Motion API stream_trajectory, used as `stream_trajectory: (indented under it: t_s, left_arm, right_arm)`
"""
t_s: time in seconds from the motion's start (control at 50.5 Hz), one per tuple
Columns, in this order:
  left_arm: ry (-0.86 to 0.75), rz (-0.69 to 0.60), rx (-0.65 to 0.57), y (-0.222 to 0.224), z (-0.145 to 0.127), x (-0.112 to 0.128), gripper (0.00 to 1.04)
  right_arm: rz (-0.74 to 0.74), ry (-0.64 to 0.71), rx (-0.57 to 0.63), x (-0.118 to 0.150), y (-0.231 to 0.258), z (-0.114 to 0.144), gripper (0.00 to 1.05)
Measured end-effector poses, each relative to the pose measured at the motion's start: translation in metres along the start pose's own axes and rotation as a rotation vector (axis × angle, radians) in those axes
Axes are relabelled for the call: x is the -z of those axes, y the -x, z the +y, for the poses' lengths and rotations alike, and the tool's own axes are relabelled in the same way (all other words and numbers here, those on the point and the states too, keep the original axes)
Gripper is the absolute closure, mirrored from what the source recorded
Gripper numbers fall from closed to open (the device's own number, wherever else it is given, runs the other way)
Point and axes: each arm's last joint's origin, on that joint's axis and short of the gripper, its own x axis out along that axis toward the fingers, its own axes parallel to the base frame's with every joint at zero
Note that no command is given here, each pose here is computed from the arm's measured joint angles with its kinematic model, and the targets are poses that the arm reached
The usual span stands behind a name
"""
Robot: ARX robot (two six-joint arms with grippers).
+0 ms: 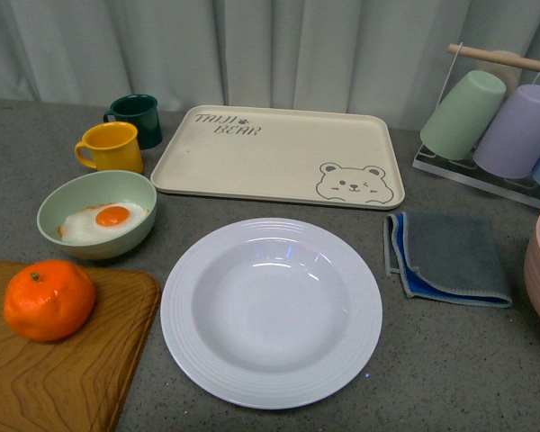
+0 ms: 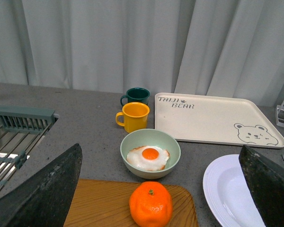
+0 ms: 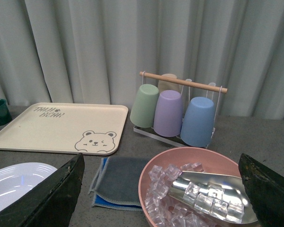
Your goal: Place orange and plate with both arms
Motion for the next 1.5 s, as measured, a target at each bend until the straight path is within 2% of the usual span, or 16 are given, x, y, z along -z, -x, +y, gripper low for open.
stream_trajectory:
  t_s: [1.505]
  left_arm:
    - [0.0, 0.0, 0.0, 0.0, 0.0, 0.0, 0.07]
  right_arm:
    - [0.0, 0.0, 0.0, 0.0, 0.0, 0.0, 0.09]
